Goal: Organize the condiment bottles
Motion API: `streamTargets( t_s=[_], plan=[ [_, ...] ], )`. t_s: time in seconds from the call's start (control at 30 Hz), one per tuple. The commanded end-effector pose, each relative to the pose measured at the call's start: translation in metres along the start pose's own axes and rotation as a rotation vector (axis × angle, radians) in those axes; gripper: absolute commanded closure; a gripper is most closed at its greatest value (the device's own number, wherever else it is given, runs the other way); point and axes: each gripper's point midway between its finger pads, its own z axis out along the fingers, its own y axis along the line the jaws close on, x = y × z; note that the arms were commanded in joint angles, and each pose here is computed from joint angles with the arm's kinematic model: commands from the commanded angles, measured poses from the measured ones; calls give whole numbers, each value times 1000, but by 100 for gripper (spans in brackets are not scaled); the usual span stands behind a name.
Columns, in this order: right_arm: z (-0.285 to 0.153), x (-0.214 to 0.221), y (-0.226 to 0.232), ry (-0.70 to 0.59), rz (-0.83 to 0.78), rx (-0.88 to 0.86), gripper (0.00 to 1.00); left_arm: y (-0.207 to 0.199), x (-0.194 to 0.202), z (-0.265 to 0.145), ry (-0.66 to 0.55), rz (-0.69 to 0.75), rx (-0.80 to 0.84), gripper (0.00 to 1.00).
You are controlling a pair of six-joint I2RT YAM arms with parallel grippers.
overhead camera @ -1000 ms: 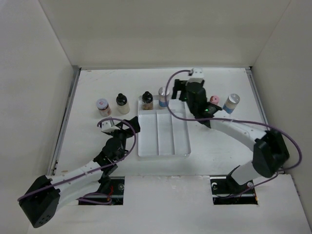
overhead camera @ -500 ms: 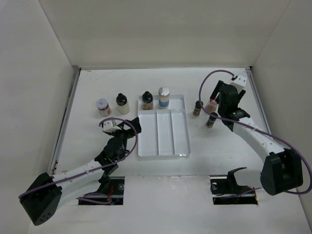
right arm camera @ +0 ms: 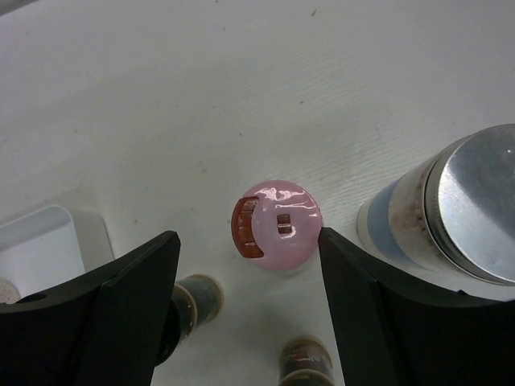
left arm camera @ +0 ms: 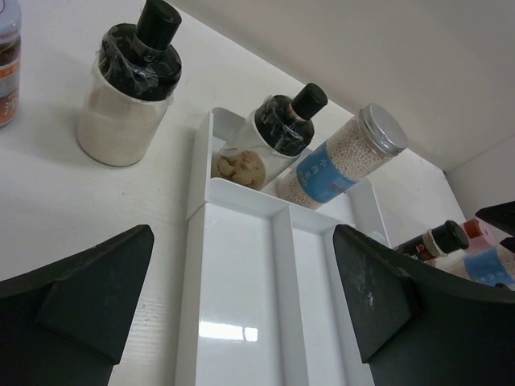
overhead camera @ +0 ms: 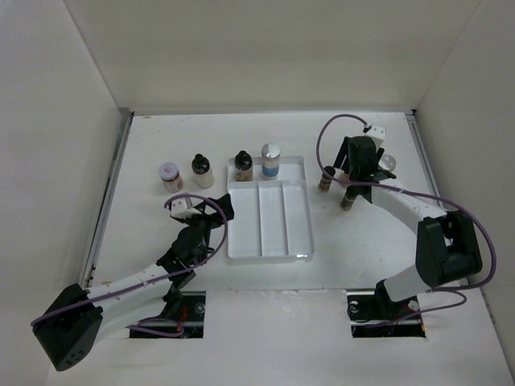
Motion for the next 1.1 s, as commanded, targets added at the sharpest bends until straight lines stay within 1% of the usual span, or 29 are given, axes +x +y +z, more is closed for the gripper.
streamTargets(
  t_s=[0.0,0.17,0.37,0.5,0.57,0.73,0.87,1.07],
  plan=[
    [8,-22,13,-35,50,-35,25,-12,-8,1,-24,-46,37,3],
    [22,-24,6,-27,61,0,27,-11,-6,2,-20,-41,34,3],
    [30,-11,1,10,39,33,29,-10,-6,2,-20,-40,30,3],
    [15,-23,-9,-79,49,57,30,-11,-4,3,-16,-39,29,3],
    [10,-31,-10,-102,50,57,31,-11,-4,3,-15,-38,28,3],
    [-3,-44,-20,-149,60,88,31,-11,-4,3,-15,-42,34,3],
    [6,-32,-22,-117,32,108,29,-13,-5,3,-15,-45,40,3],
    [21,-23,-9,-81,32,73,29,-14,-4,3,-14,-45,43,3]
  ],
)
